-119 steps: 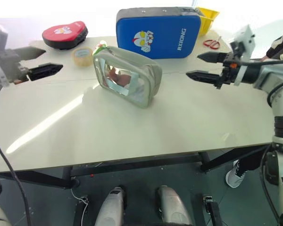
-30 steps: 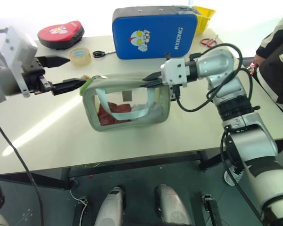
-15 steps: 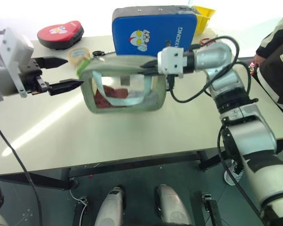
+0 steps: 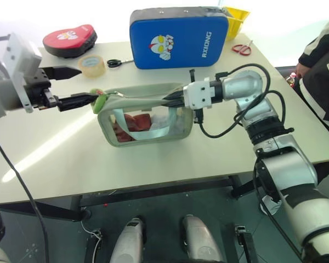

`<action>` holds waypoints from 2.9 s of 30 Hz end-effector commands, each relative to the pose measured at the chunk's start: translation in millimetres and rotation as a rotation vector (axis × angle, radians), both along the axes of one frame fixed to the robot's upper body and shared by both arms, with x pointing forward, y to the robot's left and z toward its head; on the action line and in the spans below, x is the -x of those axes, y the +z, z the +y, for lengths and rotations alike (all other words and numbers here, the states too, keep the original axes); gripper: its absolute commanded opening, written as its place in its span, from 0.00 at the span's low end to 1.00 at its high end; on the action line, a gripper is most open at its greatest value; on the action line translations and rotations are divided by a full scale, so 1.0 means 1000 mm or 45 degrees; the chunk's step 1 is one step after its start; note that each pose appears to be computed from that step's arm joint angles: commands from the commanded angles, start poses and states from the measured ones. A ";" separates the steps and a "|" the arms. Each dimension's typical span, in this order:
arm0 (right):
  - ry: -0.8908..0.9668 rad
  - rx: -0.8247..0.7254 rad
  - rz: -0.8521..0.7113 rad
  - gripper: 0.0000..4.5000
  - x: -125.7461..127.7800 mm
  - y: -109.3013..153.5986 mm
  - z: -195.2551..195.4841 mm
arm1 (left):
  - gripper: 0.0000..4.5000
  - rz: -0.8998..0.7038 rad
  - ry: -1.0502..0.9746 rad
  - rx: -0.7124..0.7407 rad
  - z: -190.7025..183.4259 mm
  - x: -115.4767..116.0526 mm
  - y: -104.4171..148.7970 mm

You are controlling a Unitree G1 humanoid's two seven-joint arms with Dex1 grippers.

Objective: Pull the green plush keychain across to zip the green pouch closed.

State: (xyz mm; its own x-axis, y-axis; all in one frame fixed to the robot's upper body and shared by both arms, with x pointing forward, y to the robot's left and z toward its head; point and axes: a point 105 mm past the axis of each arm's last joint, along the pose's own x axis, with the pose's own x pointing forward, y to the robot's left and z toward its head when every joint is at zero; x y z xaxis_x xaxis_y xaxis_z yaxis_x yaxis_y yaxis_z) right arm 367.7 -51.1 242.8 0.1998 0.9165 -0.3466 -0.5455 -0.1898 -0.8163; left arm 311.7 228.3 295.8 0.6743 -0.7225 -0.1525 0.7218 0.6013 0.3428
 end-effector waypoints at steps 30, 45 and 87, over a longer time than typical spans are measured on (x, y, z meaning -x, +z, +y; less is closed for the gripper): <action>-0.264 -0.048 0.474 0.98 0.012 0.021 -0.067 | 1.00 0.102 -0.148 -0.103 -0.013 0.026 -0.014; -0.249 -0.071 0.509 0.04 0.009 0.015 -0.062 | 1.00 0.084 -0.039 -0.119 0.001 0.026 -0.013; -0.267 -0.080 0.472 0.00 0.008 0.018 -0.060 | 0.01 0.173 -0.006 0.154 0.000 -0.021 -0.053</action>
State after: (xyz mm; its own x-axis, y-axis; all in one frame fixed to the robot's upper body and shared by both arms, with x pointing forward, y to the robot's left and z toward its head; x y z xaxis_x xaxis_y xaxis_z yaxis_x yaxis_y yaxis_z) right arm 362.0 -111.9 247.4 0.2418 0.8841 -0.4000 -0.8544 -0.0015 -0.5196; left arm 332.6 229.9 230.9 0.6480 -0.7403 -0.1791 0.7613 0.6361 0.1256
